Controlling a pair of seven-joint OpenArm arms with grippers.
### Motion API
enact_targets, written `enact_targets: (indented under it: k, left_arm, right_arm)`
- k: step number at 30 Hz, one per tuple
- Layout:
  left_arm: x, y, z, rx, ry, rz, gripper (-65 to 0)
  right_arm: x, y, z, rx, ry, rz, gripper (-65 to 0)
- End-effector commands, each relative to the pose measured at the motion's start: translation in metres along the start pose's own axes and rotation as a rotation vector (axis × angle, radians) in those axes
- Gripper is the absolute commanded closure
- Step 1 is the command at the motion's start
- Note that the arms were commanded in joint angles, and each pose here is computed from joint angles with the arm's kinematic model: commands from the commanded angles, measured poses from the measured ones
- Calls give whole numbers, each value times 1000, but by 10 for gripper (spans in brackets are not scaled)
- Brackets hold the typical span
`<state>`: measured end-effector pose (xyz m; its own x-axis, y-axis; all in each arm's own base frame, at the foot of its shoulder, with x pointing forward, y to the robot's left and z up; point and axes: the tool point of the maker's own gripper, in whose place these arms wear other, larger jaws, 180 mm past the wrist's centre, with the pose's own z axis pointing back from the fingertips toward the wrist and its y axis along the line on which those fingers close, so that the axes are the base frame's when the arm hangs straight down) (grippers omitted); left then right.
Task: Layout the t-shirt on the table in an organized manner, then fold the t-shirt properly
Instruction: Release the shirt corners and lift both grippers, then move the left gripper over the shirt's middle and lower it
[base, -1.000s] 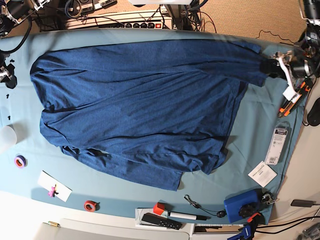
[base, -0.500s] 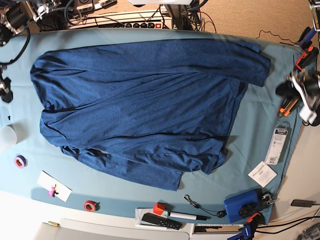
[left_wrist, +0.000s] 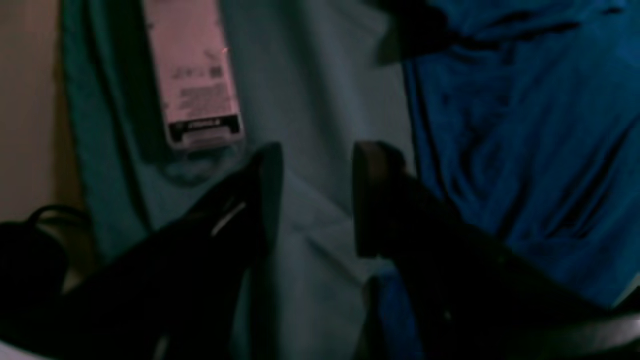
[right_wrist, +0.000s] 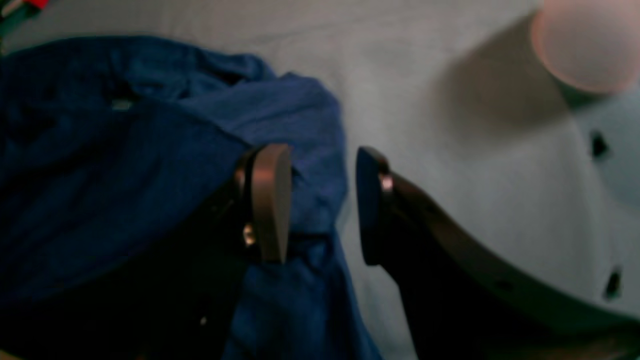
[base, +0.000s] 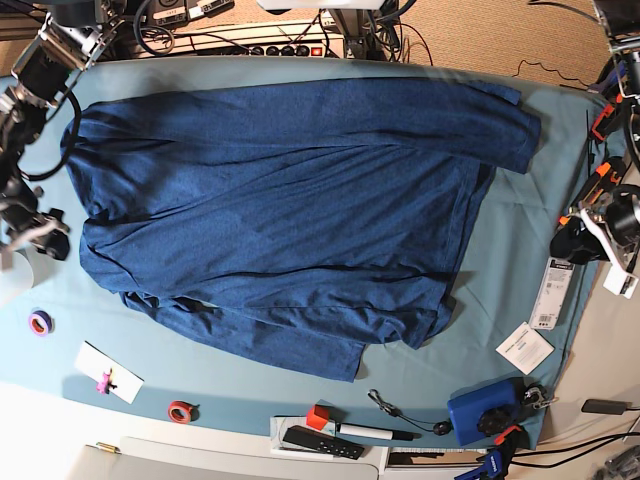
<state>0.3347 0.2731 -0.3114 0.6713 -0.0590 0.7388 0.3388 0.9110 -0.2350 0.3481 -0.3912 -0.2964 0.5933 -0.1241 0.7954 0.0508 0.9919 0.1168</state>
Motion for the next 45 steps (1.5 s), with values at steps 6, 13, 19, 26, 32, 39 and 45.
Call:
enact_targets:
  k: [6, 13, 19, 26, 32, 39, 45]
  left_arm:
    - [11, -2, -1, 5, -37, -18, -240]
    - [12, -5, -2, -10, -41, -27, -240]
    - [23, -18, -2, -80, -100, -6, -240]
    - [36, -47, -5, -215, -186, -30, -240]
    - [34, -83, -33, -301, -119, -90, -238]
    - [32, -154, -76, -449, -1, -269, -234]
    - [57, -223, -106, -543, -29, -360, -214]
  right_arm:
    - [42, -21, 3, -143, -76, 49, -224]
    - [10, -22, 4, -137, 96, 55, -223]
    - [9, -32, 18, -107, -11, -36, -223]
    - [1, -33, 54, 42, -126, -143, -173]
    - [-21, -25, 67, 124, -116, -218, -173]
    - [-40, -5, 71, 227, -45, -258, -173]
    - [-48, 13, 68, 302, -34, -296, -173]
